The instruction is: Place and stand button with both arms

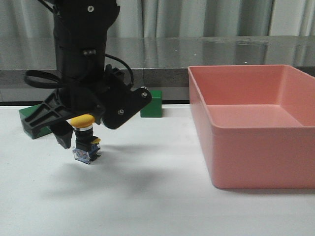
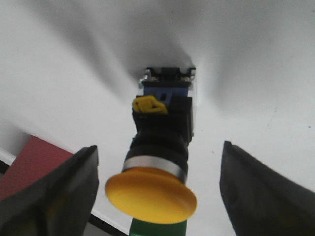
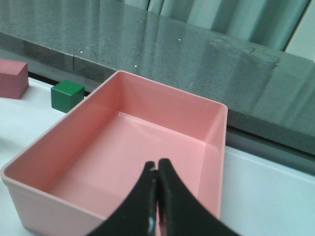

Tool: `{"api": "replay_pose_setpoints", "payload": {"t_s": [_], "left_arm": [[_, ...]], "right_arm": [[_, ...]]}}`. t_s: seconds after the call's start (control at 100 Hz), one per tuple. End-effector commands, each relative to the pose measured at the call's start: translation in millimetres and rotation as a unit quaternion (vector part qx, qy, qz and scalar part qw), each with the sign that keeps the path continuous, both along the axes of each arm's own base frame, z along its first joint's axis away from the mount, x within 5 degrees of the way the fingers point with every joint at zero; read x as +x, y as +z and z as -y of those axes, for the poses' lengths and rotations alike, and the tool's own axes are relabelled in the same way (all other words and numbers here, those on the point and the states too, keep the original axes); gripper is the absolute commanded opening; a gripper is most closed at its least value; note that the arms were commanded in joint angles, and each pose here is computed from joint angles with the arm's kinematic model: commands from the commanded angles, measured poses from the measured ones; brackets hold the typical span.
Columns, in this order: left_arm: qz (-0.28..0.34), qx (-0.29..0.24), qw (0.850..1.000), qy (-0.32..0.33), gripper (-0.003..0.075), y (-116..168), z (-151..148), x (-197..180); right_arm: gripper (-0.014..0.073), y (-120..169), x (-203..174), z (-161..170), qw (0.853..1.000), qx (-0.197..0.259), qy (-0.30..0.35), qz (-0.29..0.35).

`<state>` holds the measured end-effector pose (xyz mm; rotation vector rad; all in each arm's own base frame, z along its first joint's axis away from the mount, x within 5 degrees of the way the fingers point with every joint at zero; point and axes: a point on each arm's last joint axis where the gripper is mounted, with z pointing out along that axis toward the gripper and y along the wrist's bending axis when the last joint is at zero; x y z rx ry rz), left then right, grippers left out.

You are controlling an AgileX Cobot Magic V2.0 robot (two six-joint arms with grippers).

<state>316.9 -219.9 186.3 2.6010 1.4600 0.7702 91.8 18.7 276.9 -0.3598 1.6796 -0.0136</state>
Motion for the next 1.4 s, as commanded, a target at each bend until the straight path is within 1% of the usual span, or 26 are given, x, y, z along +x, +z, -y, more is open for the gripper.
{"api": "replay_pose_setpoints", "payload": {"t_s": [0.0, 0.2, 0.31, 0.34, 0.39, 0.44, 0.47, 0.5, 0.58, 0.68, 0.72, 0.75, 0.8, 0.82, 0.86, 0.92, 0.99, 1.05, 1.06, 1.12, 1.17, 1.27, 1.32, 1.33, 1.38, 1.39], "left_arm": [[0.044, -0.028, 0.999, 0.003, 0.0509, 38.5, -0.2, -2.0], [0.063, -0.036, 0.997, 0.017, 0.0509, 68.9, -10.6, -11.6], [0.072, -0.037, 0.996, 0.037, 0.0499, 88.5, -23.8, -17.3], [0.074, -0.036, 0.996, 0.044, 0.0486, 93.1, -28.4, -18.2], [0.085, -0.05, 0.993, 0.07, 0.045, 102.3, -36.8, -18.9], [0.103, -0.084, 0.983, 0.128, 0.0391, 109.5, -45.8, -17.6], [0.117, -0.112, 0.972, 0.171, 0.0351, 113.4, -50.5, -16.4], [0.132, -0.129, 0.963, 0.197, 0.0298, 117.7, -55.4, -14.9], [0.169, -0.162, 0.936, 0.262, 0.018, 129.6, -72.0, -9.7], [0.193, -0.214, 0.892, 0.349, 0.0036, 144.3, -91.8, -5.8], [0.198, -0.239, 0.87, 0.384, -0.002, 149.3, -100.2, -5.1], [0.2, -0.256, 0.855, 0.405, -0.0017, 152.4, -105.0, -4.6], [0.206, -0.297, 0.82, 0.444, -0.0019, 157.9, -113.7, -4.0], [0.207, -0.313, 0.808, 0.453, -0.0019, 160.6, -116.8, -4.0], [0.209, -0.353, 0.78, 0.472, -0.0019, 167.1, -122.6, -4.2], [0.207, -0.41, 0.744, 0.485, -0.0019, 177.7, -129.1, -5.6], [0.205, -0.48, 0.705, 0.48, -0.0019, 191.8, -135.8, -9.9], [0.21, -0.545, 0.667, 0.462, -0.0019, 204.1, -140.6, -17.4], [0.211, -0.551, 0.663, 0.46, -0.0019, 205.1, -141.2, -18.5], [0.216, -0.605, 0.628, 0.438, -0.0019, 212.6, -145.2, -30.2], [0.223, -0.634, 0.609, 0.42, -0.0019, 214.4, -147.8, -41.4], [0.231, -0.668, 0.589, 0.391, -0.0019, 207.6, -152.3, -66.8], [0.226, -0.681, 0.578, 0.389, -0.0019, 196.8, -154.8, -80.0], [0.226, -0.686, 0.573, 0.387, -0.0019, 197.5, -155.6, -84.1], [0.222, -0.699, 0.56, 0.385, -0.0019, 187.7, -158.5, -97.8], [0.22, -0.699, 0.56, 0.386, -0.0019, 182.9, -158.9, -99.8]], "right_arm": [[-0.0061, 16.3, 1.3, 2.0, 0.999, 0.011, -0.012, 0.048], [-0.0061, 16.3, 1.3, 2.0, 0.999, 0.011, -0.012, 0.048], [-0.0061, 16.3, 1.3, 2.0, 0.999, 0.011, -0.012, 0.048], [-0.0061, 16.3, 1.3, 2.0, 0.999, 0.011, -0.012, 0.048], [-0.0061, 16.3, 1.3, 2.0, 0.999, 0.011, -0.012, 0.048], [-0.0061, 16.3, 1.3, 2.0, 0.999, 0.011, -0.012, 0.048], [-0.0061, 16.3, 1.3, 2.0, 0.999, 0.011, -0.012, 0.048], [-0.0061, 16.3, 1.3, 2.0, 0.999, 0.011, -0.012, 0.048], [-0.0061, 16.3, 1.3, 2.0, 0.999, 0.011, -0.012, 0.048], [-0.0061, 16.3, 1.3, 2.0, 0.999, 0.011, -0.012, 0.048], [-0.0061, 16.3, 1.3, 2.0, 0.999, 0.011, -0.012, 0.048], [-0.0061, 16.3, 1.3, 2.0, 0.999, 0.011, -0.012, 0.048], [-0.0061, 16.3, 1.3, 2.0, 0.999, 0.011, -0.012, 0.048], [-0.0061, 16.3, 1.3, 2.0, 0.999, 0.011, -0.012, 0.048], [-0.0061, 16.3, 1.3, 2.0, 0.999, 0.011, -0.012, 0.048], [-0.0061, 16.3, 1.3, 2.0, 0.999, 0.011, -0.012, 0.048], [-0.0061, 16.3, 1.3, 2.0, 0.999, 0.011, -0.012, 0.048], [-0.0061, 16.3, 1.3, 2.0, 0.999, 0.011, -0.012, 0.048], [-0.0061, 16.3, 1.3, 2.0, 0.999, 0.011, -0.012, 0.048], [-0.0061, 16.3, 1.3, 2.0, 0.999, 0.011, -0.012, 0.048], [-0.0061, 16.3, 1.3, 2.0, 0.999, 0.011, -0.012, 0.048], [-0.0061, 16.3, 1.3, 2.0, 0.999, 0.011, -0.012, 0.048], [-0.0061, 16.3, 1.3, 2.0, 0.999, 0.011, -0.012, 0.048], [-0.0061, 16.3, 1.3, 2.0, 0.999, 0.011, -0.012, 0.048], [-0.0061, 16.3, 1.3, 2.0, 0.999, 0.011, -0.012, 0.048], [-0.0061, 16.3, 1.3, 2.0, 0.999, 0.011, -0.012, 0.048]]}}
